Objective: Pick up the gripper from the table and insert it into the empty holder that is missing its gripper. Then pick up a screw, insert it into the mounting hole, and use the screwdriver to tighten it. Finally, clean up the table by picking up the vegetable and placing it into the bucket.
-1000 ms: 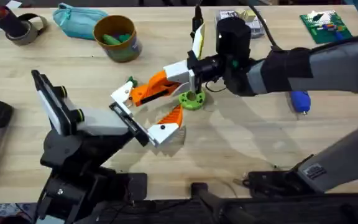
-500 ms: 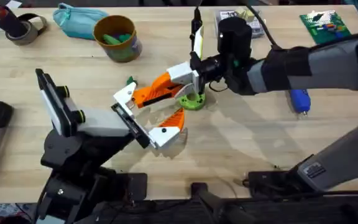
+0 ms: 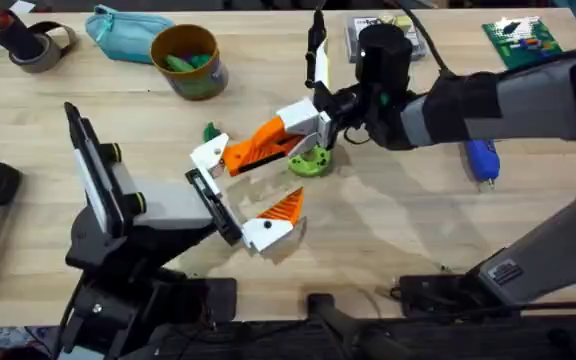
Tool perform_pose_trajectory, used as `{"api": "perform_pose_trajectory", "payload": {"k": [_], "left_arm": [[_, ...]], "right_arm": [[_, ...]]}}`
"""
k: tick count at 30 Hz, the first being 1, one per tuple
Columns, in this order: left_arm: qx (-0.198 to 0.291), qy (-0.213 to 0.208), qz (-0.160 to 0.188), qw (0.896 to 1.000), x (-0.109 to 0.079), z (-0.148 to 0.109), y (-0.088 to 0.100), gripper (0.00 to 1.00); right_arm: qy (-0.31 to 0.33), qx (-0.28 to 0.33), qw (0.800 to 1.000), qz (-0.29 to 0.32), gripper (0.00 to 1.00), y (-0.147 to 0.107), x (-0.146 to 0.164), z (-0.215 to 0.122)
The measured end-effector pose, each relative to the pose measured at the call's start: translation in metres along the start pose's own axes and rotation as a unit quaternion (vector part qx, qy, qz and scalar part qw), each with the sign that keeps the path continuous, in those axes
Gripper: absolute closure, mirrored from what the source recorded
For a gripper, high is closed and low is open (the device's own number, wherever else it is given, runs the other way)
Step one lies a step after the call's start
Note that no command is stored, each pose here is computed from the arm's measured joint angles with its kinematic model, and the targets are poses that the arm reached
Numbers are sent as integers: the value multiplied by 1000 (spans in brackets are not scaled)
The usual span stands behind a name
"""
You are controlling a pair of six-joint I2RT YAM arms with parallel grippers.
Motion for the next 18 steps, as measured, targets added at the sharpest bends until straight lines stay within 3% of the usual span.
{"api": "perform_pose_trajectory", "payload": {"k": [18], "left_arm": [[5,-15,10,1000,-4,0,-2,13]], "right_arm": [[-1,1,1000,-15,980,-1,-3,0]]}}
Point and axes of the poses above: each hand's point on the last joint's axis, 136 mm out from that joint toward the fingers, its own z axis out along the fingers, its own x axis along the line the jaws close on, y = z × x, the point moved 4 cm from there along -z, back along the fingers, and after that the axes turned 9 degrees about -z, right-handed, at the moved point
